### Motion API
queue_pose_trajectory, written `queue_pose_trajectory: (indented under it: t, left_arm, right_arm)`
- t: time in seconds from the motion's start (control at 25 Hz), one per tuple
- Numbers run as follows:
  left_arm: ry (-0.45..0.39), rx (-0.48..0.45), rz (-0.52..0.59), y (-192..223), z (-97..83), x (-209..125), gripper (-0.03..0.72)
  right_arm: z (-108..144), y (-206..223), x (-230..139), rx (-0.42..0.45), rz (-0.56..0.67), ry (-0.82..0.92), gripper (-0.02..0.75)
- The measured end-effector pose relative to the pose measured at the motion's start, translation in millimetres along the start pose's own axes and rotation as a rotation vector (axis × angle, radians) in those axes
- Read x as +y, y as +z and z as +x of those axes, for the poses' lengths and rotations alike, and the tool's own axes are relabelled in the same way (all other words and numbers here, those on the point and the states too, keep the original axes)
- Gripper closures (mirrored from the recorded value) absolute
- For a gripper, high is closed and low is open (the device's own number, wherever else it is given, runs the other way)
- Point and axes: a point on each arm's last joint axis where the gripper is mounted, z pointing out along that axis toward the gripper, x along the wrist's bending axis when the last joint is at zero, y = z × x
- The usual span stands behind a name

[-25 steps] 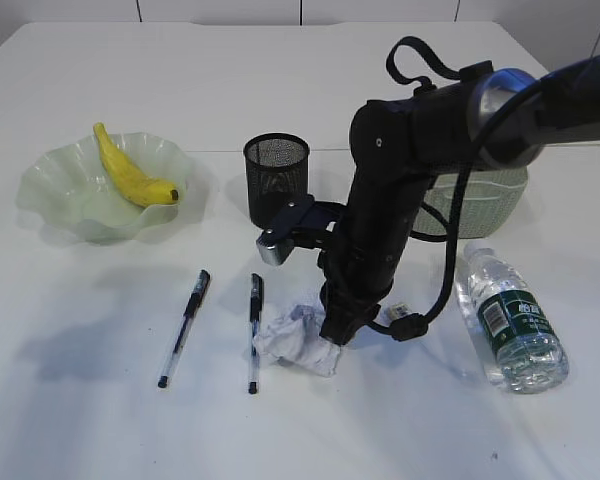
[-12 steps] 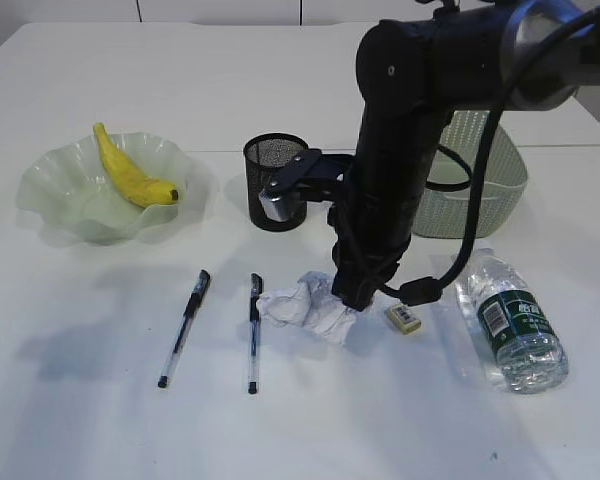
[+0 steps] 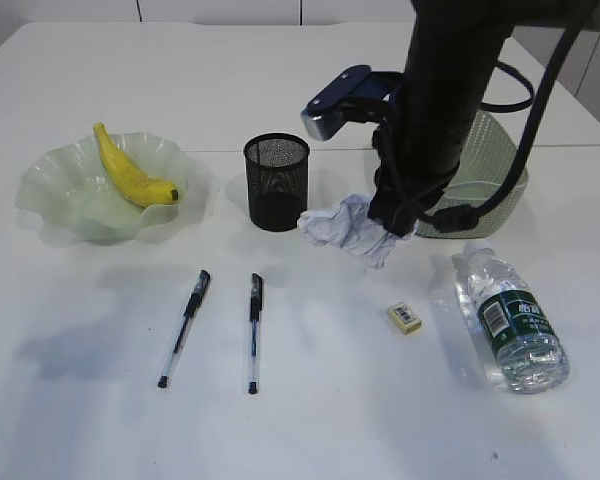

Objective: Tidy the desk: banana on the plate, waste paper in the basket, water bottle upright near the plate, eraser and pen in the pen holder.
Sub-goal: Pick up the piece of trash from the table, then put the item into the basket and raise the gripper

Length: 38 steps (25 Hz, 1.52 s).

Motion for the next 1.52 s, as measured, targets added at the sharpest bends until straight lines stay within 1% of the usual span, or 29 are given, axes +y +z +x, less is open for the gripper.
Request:
queue_pose_trajectory:
  t: [0.16, 0.32, 0.52, 0.68, 0.96, 1.12, 1.24, 1.32, 1.52]
  left_arm:
    - [-0.002, -0.002, 0.0, 0.0, -0.2, 0.0, 0.383]
    - [-0.007, -0.008, 0.0, 0.0, -0.7, 0.0, 0.383]
    - [-0.015, -0.016, 0.0, 0.0, -1.5, 0.0, 0.384]
    - [-0.018, -0.02, 0.0, 0.0, -1.8, -0.1, 0.385]
    - [-0.02, -0.021, 0.001, 0.0, -1.9, -0.1, 0.384]
    - [-0.021, -0.022, 0.001, 0.0, -2.0, -0.1, 0.384]
    - [-0.021, -0.022, 0.001, 0.0, -2.0, -0.1, 0.384]
    - [-0.022, -0.024, 0.001, 0.0, -2.2, -0.1, 0.385]
    - [-0.023, -0.025, 0.001, 0.0, -2.3, -0.1, 0.385]
  right_arm:
    - [-31.9, -6.9, -13.4, -0.003, -0.054, 0.134, 0.727]
    - [-72.3, -11.3, -33.9, -0.024, -0.153, 0.336, 0.727]
    - [-116.6, -16.8, -59.1, -0.104, -0.284, 0.608, 0.732]
    - [-137.8, -20.7, -70.8, -0.164, -0.372, 0.731, 0.733]
    - [-157.6, 0.3, -67.3, -0.196, -0.455, 0.854, 0.734]
    - [-162.7, 22.0, -64.8, -0.179, -0.433, 0.877, 0.734]
    - [-163.8, 30.5, -64.5, -0.169, -0.423, 0.901, 0.729]
    - [-165.0, 34.5, -63.8, -0.166, -0.423, 0.91, 0.713]
    - [-166.3, 43.9, -62.3, -0.149, -0.42, 0.927, 0.631]
